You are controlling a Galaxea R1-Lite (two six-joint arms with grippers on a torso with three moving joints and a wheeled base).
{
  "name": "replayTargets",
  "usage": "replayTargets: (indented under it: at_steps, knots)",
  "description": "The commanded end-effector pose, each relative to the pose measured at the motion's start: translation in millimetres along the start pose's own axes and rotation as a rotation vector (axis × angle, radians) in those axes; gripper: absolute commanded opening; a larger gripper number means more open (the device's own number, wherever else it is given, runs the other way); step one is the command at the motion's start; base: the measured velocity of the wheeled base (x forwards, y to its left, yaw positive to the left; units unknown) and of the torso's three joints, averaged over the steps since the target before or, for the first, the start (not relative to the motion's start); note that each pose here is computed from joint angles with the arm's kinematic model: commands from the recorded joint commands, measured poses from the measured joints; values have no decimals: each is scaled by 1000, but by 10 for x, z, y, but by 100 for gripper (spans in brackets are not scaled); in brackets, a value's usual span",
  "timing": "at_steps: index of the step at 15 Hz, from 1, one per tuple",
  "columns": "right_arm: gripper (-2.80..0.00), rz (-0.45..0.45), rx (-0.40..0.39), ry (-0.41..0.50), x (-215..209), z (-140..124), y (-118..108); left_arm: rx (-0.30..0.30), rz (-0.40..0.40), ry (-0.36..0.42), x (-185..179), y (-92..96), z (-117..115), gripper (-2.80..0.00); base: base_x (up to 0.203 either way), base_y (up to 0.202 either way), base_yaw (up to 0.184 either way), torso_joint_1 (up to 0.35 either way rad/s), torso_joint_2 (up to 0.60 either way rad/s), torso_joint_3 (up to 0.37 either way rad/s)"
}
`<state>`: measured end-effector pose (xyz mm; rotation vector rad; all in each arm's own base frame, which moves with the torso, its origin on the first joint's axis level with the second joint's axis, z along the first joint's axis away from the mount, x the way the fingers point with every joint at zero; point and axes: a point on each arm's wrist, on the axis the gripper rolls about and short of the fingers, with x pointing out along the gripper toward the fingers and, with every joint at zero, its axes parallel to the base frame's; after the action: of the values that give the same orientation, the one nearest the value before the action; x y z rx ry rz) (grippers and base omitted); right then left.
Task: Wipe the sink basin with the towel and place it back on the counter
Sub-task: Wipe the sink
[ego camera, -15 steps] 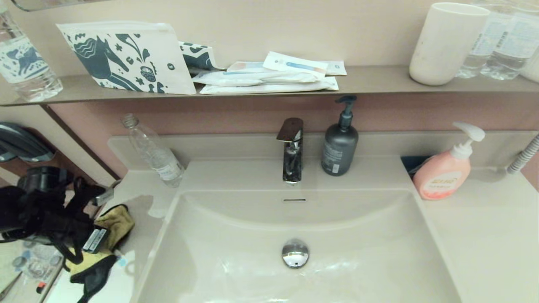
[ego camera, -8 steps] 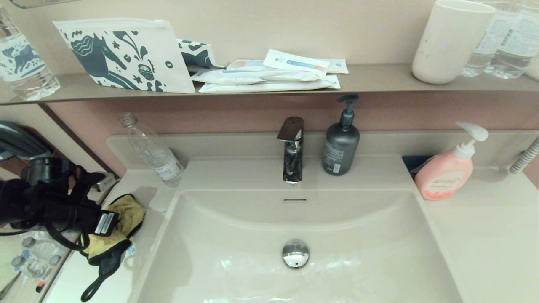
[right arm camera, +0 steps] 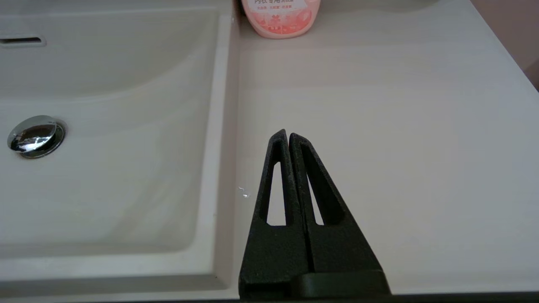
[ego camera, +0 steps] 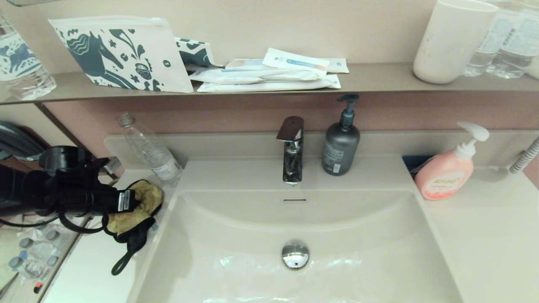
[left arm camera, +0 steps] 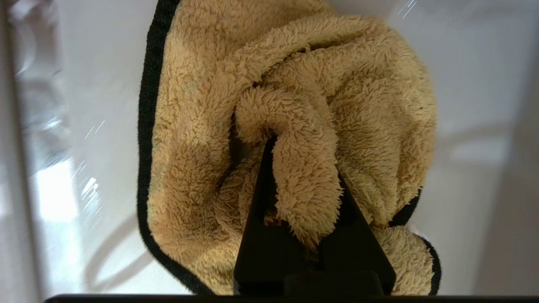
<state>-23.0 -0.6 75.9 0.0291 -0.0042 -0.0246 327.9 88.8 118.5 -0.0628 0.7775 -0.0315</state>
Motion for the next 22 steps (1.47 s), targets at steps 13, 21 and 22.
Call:
replayTargets:
  at_steps: [13, 21, 22]
  knots:
    - [-280, 0, 0, 1, 1, 1, 0, -90, -31, -156, 203, -104, -9, -280, 0, 0, 0, 0, 0, 0]
    - [-280, 0, 0, 1, 1, 1, 0, 54, 105, 260, -239, -209, -450, -280, 0, 0, 0, 0, 0, 0]
    - [-280, -1, 0, 1, 1, 1, 0, 76, 127, 288, -277, -208, -515, -280, 0, 0, 0, 0, 0, 0]
